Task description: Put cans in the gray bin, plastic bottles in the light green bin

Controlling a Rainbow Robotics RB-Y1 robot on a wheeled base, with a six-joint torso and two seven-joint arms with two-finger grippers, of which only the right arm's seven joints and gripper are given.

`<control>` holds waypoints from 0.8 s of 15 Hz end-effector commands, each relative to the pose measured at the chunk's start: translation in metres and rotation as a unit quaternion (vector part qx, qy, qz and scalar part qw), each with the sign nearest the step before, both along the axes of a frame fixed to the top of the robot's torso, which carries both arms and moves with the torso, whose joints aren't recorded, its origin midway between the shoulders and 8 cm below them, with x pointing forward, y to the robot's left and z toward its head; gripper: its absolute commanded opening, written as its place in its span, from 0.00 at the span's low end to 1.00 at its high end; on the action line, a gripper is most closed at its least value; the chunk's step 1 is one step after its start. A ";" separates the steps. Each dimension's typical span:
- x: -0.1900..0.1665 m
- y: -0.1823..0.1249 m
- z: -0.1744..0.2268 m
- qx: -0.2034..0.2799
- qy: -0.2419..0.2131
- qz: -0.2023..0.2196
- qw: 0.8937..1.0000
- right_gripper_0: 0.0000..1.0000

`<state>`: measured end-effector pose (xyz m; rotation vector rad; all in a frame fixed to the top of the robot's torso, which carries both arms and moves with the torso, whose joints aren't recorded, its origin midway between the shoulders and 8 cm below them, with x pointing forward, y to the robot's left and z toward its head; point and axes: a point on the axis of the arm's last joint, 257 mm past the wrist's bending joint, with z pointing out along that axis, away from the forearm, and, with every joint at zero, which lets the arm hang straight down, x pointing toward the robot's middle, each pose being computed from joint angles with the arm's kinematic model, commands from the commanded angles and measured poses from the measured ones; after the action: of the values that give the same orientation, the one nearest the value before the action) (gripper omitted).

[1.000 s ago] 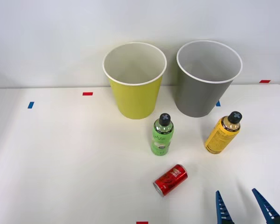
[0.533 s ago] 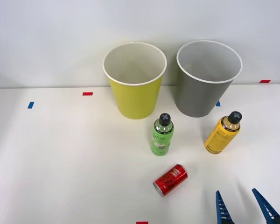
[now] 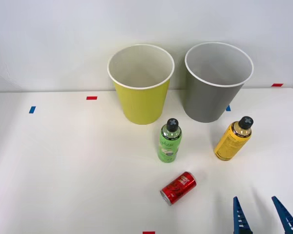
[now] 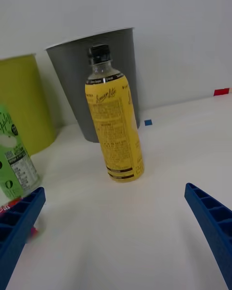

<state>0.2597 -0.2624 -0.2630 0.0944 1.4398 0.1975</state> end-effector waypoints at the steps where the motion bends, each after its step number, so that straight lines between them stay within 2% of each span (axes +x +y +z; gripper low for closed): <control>1: 0.007 -0.013 0.007 -0.035 -0.013 -0.011 0.999 1.00; 3: 0.012 -0.019 0.011 -0.072 -0.021 -0.031 0.997 1.00; 5: 0.014 -0.017 0.011 -0.088 -0.023 -0.042 0.995 1.00; 8: 0.020 -0.016 0.012 -0.078 -0.025 -0.056 0.995 1.00; 12: 0.036 -0.012 0.016 -0.063 -0.031 -0.050 0.996 1.00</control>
<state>0.2906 -0.2748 -0.2472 0.0549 1.3793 0.0180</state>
